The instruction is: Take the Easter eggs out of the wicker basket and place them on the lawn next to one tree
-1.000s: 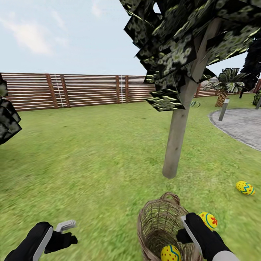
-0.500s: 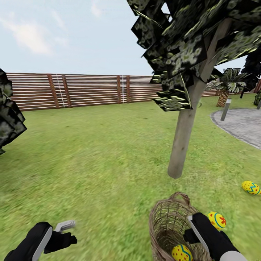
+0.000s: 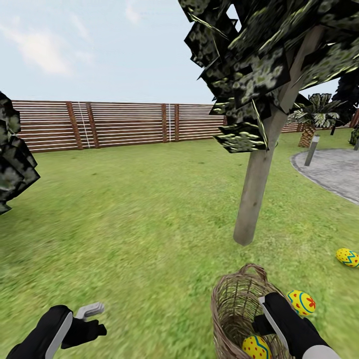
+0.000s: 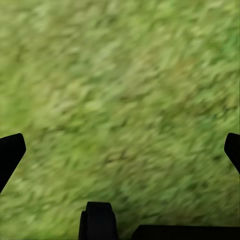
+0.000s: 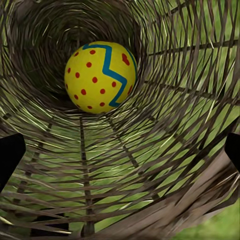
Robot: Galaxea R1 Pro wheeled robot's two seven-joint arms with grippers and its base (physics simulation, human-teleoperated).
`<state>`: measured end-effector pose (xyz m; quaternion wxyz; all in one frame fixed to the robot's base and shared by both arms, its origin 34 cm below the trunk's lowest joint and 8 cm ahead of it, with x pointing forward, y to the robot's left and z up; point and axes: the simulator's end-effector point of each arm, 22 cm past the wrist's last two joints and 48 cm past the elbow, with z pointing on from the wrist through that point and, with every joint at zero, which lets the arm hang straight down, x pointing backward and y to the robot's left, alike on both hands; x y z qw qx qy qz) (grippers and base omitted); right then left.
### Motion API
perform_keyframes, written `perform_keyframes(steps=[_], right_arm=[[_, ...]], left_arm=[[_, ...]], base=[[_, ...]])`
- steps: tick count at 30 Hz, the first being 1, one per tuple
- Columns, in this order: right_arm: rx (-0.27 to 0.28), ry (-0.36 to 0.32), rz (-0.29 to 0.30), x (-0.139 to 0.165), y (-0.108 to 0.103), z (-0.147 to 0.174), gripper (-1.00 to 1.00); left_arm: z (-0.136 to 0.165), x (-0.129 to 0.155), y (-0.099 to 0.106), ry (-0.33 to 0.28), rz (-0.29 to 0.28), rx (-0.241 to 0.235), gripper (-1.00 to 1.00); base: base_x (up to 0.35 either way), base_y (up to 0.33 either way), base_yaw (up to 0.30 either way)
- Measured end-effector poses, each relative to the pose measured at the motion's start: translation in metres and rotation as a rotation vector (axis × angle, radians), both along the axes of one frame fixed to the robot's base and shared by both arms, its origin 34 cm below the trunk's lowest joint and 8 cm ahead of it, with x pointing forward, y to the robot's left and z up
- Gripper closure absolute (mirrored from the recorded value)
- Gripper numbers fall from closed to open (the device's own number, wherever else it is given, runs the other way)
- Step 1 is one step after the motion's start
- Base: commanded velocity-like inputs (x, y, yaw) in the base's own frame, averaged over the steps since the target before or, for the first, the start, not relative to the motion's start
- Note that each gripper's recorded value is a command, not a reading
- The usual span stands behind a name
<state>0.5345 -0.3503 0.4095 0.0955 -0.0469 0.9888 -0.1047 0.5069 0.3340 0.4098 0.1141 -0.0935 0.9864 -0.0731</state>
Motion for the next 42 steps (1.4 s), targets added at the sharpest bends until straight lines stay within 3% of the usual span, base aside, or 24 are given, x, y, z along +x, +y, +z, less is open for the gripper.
perform_keyframes(steps=[21, 30, 38, 41, 42], right_arm=[[-0.009, 0.001, -0.004, -0.001, -0.007, 0.001, -1.0], [-0.022, 0.001, -0.013, -0.001, -0.018, 0.002, -1.0], [-0.024, 0.001, -0.017, -0.002, -0.021, 0.003, -1.0], [-0.019, 0.0, -0.025, -0.002, -0.021, 0.003, -1.0], [-0.017, -0.001, -0.028, -0.002, -0.021, 0.003, -1.0]], left_arm=[[-0.001, -0.002, 0.005, 0.005, 0.006, 0.006, -1.0], [0.0, -0.002, 0.017, 0.005, 0.013, 0.022, -1.0], [0.006, 0.0, 0.039, -0.009, 0.062, 0.027, -1.0], [0.012, 0.007, 0.043, -0.04, 0.066, 0.034, -1.0], [0.021, 0.024, 0.057, -0.118, 0.084, 0.055, -1.0]], base=[[0.189, 0.076, 0.0], [0.002, 0.001, 0.0], [0.0, 0.0, 0.0], [0.0, 0.0, 0.0], [0.0, 0.0, 0.0]])
